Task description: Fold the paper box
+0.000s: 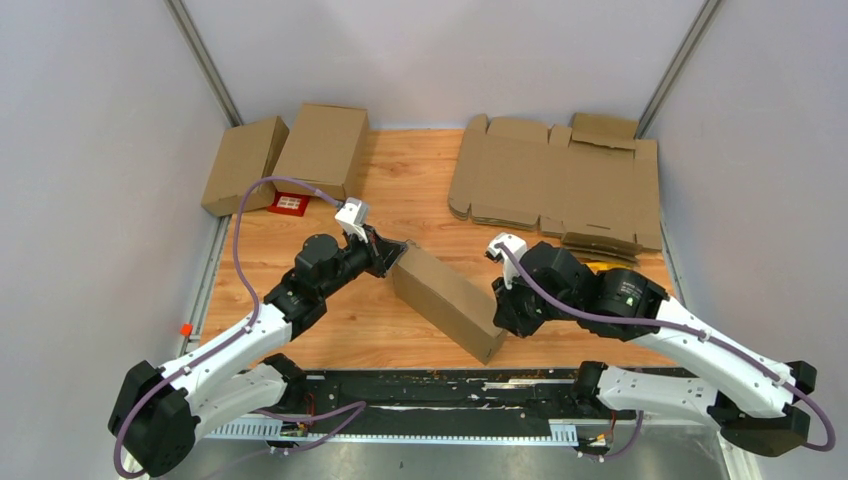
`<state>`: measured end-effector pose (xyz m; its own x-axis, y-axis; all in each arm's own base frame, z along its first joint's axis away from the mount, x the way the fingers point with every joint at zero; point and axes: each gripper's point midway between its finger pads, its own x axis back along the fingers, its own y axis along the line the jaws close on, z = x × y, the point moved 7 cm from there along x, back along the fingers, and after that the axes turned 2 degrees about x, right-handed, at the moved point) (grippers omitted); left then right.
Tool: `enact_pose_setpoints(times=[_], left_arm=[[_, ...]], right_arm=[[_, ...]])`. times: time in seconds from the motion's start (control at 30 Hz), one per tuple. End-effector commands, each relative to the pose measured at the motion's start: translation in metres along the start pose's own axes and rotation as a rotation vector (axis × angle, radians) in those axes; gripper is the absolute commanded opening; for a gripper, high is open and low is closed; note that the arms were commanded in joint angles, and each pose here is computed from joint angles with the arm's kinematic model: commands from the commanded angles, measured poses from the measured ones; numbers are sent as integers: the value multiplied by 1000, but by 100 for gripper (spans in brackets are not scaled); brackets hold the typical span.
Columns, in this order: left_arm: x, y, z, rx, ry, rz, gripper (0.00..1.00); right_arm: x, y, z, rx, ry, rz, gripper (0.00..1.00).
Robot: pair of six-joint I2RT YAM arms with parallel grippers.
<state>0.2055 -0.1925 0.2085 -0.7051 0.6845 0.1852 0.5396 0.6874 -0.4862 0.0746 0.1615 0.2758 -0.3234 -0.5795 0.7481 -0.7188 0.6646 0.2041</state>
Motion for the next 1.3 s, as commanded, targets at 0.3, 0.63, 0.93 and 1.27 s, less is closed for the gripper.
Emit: enact_pose_setpoints(times=[0.3, 0.63, 0.93, 1.27], left_arm=[[12, 28, 51, -3, 264, -142, 0], [13, 28, 52, -2, 280, -151, 0], [13, 17, 30, -27, 291, -143, 7], [26, -11, -35, -106, 284, -175, 0]], right_arm=[[-27, -9, 31, -23, 136, 42, 1], [5, 3, 2, 25, 36, -32, 0], [-34, -11, 37, 11, 194, 49, 0], [-32, -12, 33, 21, 174, 57, 0]])
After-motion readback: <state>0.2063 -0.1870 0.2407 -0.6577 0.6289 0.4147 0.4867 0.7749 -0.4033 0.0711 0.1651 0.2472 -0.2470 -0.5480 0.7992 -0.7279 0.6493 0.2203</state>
